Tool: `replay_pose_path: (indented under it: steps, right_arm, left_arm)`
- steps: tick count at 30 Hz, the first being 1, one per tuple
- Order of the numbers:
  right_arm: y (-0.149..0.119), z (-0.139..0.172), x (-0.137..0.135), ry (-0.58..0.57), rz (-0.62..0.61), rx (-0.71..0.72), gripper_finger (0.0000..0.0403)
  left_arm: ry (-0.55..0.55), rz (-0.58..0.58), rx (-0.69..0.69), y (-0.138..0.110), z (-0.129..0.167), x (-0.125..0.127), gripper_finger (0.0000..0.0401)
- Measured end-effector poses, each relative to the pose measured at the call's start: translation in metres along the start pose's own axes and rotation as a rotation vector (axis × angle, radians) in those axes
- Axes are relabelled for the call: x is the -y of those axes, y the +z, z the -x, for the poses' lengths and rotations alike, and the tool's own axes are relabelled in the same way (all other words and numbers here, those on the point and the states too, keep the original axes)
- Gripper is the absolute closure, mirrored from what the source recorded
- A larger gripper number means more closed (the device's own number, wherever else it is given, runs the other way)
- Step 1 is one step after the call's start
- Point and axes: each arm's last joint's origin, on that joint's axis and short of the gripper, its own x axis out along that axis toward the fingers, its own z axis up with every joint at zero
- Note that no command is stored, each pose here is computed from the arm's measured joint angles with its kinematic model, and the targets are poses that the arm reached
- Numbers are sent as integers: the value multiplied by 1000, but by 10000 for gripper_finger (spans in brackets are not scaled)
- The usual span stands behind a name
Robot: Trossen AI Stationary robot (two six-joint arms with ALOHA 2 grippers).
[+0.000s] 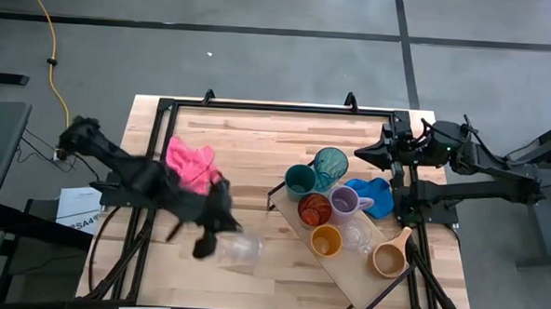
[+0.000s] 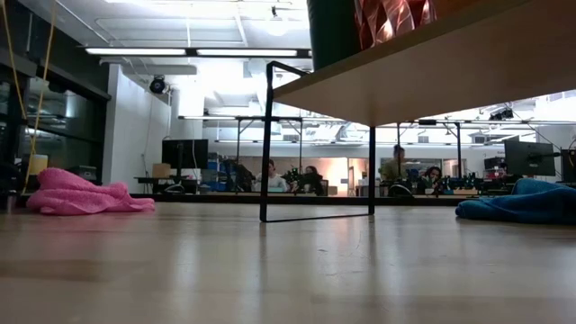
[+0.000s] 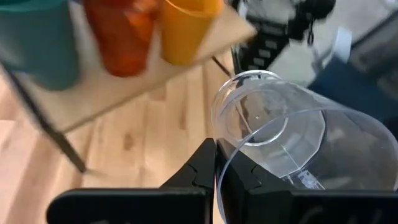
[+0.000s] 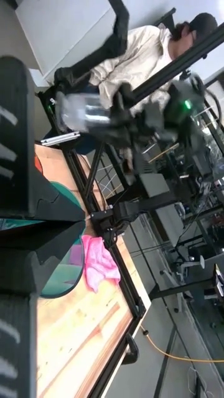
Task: Stack small to large cups/mugs on shelf
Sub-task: Put the transparent mug on the shelf
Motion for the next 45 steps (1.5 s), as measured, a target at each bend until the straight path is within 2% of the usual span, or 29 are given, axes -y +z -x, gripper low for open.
replay_pose_path:
  steps: [3,9,15,20,26,38,45]
  right_arm:
    - [0,0,0,0,-11,0,403]
    - [0,0,0,-1,-10,0,403]
    - [0,0,0,-1,-9,0,403]
    - [0,0,0,1,-8,-1,403]
    - [0,0,0,6,-11,-4,403]
    - [0,0,0,9,-18,-3,403]
    - [0,0,0,12,-10,-5,403]
  left_arm:
    - [-2,-5,-57,8,-25,25,401]
    - [27,91,-80,23,-83,66,401]
    - [63,175,-79,30,-141,86,401]
    - [119,186,-130,19,-176,91,401]
    - [159,210,-172,6,-195,89,401]
    - [175,238,-178,7,-194,85,401]
    - [116,328,-70,17,-196,91,401]
